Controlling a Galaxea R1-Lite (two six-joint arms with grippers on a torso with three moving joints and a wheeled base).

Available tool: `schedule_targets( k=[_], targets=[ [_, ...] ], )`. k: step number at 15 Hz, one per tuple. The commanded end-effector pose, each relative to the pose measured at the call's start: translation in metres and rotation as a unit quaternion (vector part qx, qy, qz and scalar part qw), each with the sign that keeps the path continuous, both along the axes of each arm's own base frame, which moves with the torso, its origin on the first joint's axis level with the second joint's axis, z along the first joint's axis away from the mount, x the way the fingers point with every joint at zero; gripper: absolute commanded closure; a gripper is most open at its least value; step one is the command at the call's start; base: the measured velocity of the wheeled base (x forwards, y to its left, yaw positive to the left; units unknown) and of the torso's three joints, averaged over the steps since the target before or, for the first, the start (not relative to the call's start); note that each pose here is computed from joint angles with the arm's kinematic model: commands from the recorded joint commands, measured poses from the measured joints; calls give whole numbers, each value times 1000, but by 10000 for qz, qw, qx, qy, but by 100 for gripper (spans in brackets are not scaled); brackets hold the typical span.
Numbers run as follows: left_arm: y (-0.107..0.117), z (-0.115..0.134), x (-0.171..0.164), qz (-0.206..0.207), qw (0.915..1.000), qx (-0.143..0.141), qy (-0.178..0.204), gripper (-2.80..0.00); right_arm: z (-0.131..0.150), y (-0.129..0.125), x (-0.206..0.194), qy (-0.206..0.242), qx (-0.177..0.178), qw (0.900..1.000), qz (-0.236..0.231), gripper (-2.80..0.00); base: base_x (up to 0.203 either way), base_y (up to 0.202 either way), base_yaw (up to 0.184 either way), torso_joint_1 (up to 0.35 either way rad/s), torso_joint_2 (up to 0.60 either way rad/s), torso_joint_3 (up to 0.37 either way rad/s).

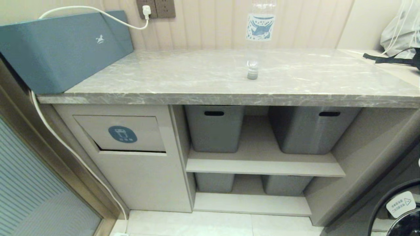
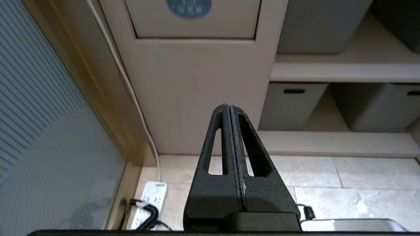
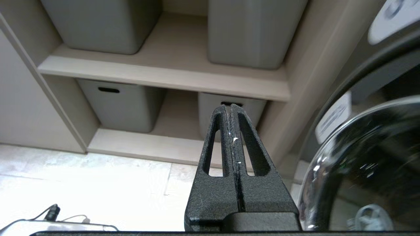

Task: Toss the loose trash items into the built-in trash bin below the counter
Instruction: Pick up the garbage

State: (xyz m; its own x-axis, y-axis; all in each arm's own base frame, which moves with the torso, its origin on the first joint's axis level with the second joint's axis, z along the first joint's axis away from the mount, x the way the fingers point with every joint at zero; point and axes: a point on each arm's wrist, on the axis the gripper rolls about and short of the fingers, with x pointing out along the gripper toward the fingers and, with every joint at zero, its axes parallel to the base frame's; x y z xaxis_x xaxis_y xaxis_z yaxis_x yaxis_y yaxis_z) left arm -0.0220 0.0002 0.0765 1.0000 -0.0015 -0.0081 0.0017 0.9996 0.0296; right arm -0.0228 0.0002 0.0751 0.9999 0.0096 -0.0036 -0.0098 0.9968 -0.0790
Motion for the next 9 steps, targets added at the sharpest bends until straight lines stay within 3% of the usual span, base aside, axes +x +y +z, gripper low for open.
schedule_targets(
  k=[1, 9],
  targets=[
    [0, -1, 0, 0, 10000, -6, -25, 0, 0, 0, 0, -3, -11, 10000, 6, 0, 0, 0, 0, 173, -438, -258],
    [0, -1, 0, 0, 10000, -2, -25, 0, 0, 0, 0, -2, 43, 10000, -2, 0, 0, 0, 0, 206, -481, -276]
  ],
)
